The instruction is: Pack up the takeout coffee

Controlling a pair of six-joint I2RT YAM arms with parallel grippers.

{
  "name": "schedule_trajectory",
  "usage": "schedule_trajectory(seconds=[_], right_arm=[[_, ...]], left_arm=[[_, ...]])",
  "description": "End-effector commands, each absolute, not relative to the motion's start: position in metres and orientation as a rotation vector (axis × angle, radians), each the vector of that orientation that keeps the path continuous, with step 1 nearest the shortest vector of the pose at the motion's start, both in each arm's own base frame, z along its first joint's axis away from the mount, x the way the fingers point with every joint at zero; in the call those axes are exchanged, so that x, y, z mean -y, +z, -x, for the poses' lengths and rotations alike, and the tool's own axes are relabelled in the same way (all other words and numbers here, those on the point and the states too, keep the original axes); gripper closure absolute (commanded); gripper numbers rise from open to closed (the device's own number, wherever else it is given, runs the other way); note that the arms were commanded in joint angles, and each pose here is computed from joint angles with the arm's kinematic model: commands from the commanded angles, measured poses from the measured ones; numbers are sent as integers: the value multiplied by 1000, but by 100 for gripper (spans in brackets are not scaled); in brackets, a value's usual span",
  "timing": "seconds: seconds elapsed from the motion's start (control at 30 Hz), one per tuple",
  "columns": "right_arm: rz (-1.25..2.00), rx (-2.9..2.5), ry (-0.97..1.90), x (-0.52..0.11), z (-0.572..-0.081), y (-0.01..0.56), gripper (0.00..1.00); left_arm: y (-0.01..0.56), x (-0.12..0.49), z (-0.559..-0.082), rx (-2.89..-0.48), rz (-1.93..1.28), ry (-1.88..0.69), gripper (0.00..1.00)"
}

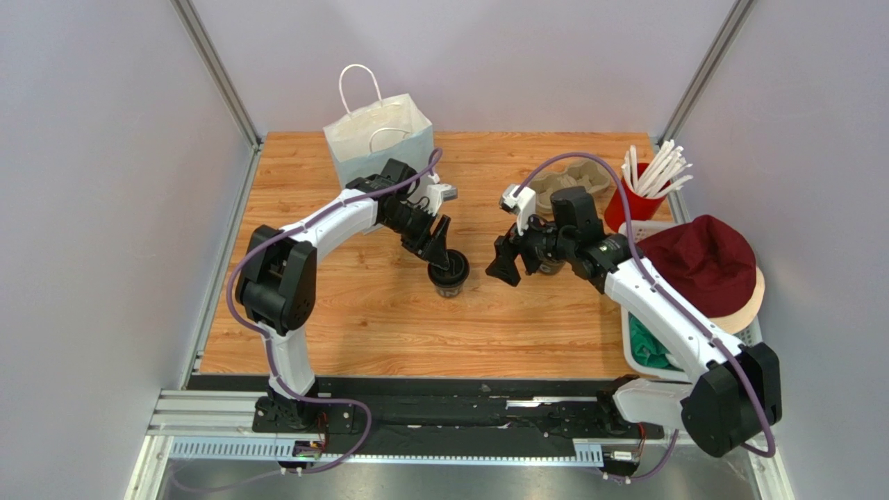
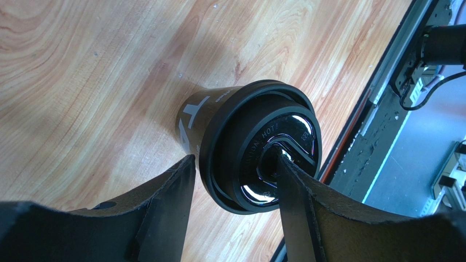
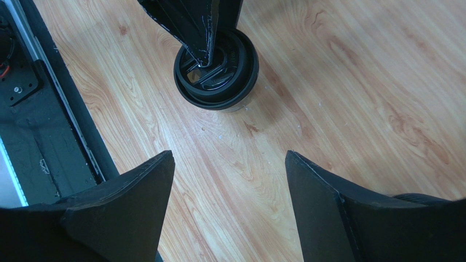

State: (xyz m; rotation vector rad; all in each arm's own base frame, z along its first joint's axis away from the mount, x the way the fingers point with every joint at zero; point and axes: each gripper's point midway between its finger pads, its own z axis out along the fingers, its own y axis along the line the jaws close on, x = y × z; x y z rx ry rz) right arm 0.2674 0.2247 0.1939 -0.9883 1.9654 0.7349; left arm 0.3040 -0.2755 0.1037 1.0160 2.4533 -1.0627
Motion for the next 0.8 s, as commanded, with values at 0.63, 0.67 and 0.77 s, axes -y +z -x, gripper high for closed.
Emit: schedule_trajectory(seconds=[0.63, 0.67, 0.77], right_arm=[[960, -2132, 1123, -278, -309, 165, 54], [956, -2128, 1119, -277, -312, 166, 54], [950, -2133, 1115, -277, -317, 163, 55]], left_arm=[[61, 265, -300, -2486, -1107, -995, 37], [61, 265, -301, -2483, -1112, -992, 37], [59, 265, -301, -2482, -1119, -989, 37]])
